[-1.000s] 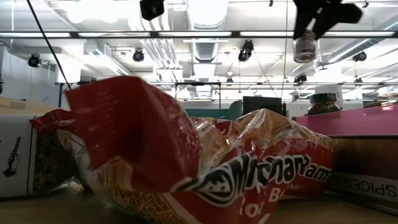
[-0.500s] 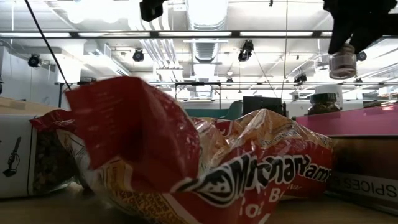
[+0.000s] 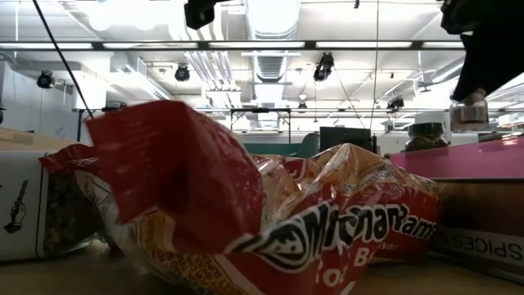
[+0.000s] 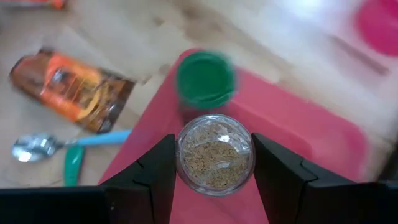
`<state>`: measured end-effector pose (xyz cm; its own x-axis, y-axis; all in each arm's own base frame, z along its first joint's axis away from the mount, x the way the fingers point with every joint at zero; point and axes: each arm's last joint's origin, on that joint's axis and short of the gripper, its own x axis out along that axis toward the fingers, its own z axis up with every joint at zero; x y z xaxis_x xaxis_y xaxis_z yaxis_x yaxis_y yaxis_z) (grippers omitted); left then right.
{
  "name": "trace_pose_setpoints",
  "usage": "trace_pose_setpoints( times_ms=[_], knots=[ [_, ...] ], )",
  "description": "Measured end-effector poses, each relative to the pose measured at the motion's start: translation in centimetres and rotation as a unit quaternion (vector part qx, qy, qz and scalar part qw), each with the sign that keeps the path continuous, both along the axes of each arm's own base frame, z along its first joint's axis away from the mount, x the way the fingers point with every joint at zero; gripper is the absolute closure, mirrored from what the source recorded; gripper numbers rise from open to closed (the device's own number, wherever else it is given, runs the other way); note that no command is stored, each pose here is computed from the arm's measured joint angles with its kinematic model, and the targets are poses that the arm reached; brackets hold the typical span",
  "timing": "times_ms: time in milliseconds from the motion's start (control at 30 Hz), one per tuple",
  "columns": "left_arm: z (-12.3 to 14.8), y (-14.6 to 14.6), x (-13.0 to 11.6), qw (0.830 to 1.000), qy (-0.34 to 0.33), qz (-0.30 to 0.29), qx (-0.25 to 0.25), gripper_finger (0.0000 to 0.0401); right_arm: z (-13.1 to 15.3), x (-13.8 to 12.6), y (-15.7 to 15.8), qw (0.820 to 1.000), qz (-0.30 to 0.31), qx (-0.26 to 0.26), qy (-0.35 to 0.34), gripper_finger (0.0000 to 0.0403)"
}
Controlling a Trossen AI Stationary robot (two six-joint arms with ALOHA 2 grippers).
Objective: Pick & Place Food Item
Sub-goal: Put the transparent spice bottle into the pink bin
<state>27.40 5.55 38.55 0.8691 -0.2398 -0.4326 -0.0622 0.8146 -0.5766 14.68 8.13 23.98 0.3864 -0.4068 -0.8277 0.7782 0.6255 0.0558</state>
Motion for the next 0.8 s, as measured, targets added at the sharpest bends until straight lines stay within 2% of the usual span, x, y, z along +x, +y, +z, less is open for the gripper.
trace_pose_setpoints(
  times_ms=[133, 300, 567, 800],
  knots=[
    [0.0, 0.0, 0.0, 1.0, 0.0, 0.0, 0.0, 0.0144, -1.8, 0.0, 1.1, 0.998, 0.064, -0.002, -0.018, 0.0235],
    [0.0, 0.0, 0.0, 1.0, 0.0, 0.0, 0.0, 0.0144, -4.3, -0.1, 1.8, 0.993, 0.107, 0.001, -0.042, 0.0235],
    [0.0, 0.0, 0.0, 1.0, 0.002, 0.004, -0.008, 0.0144, -7.4, -1.0, 1.0, 0.993, 0.111, -0.024, -0.033, 0.0235],
    [0.0, 0.0, 0.0, 1.0, 0.004, 0.006, -0.012, 0.0144, -8.5, -1.1, 0.9, 0.992, 0.115, -0.017, -0.048, 0.0235]
  ],
)
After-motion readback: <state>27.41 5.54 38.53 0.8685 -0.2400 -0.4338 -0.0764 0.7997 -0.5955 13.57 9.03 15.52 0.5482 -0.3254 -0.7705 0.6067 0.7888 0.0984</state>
